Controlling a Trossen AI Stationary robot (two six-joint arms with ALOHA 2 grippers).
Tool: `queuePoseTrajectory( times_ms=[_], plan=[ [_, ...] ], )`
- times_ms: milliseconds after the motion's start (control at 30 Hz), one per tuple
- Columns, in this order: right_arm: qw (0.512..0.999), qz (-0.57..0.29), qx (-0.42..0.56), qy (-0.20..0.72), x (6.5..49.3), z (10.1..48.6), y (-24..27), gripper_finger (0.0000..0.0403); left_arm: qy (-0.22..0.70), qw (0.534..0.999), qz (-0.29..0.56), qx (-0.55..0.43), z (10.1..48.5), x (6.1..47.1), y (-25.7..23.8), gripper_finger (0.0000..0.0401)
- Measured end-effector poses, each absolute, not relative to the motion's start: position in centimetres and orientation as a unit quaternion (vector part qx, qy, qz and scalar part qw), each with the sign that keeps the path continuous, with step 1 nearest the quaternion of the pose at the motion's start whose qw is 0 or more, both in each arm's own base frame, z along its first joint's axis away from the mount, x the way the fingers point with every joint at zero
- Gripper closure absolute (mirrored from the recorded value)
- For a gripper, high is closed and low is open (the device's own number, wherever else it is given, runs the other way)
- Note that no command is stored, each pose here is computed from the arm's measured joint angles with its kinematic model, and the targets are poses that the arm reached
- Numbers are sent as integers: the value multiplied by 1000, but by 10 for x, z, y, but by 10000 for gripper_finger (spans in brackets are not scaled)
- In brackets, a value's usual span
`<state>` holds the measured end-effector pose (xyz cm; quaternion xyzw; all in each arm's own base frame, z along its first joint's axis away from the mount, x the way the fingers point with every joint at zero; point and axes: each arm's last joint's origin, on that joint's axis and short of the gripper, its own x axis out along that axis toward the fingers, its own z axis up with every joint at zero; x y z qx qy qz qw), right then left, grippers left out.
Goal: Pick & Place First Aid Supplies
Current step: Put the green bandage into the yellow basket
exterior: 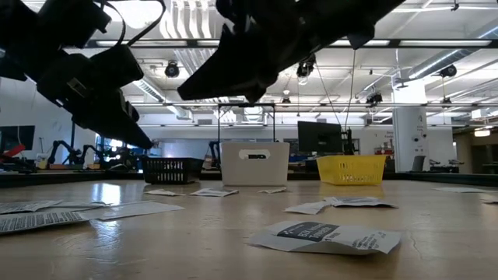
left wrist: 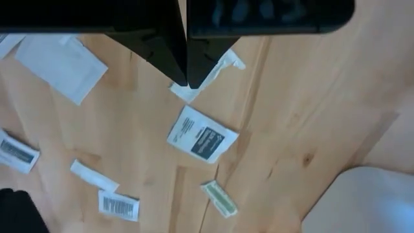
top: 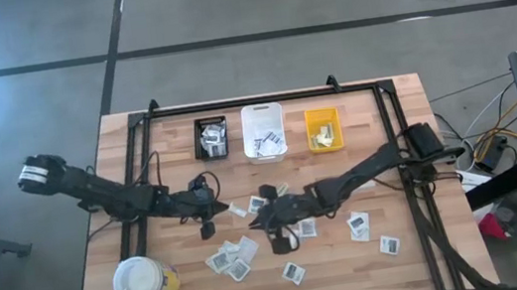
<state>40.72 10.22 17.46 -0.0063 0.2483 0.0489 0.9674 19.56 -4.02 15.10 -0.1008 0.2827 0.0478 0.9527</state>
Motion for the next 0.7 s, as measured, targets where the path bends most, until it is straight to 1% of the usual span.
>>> queuePoseTrajectory(
  times_ms=[300,500,700],
  plan=[
    [961,42,-8,272,418,152,100,394,276,955,45,-96,138,209,-43,401],
    [961,38,-5,274,419,151,97,394,291,948,86,-94,126,212,-41,401],
    [961,30,-2,274,420,151,91,394,310,941,82,-105,117,214,-42,401]
  ],
)
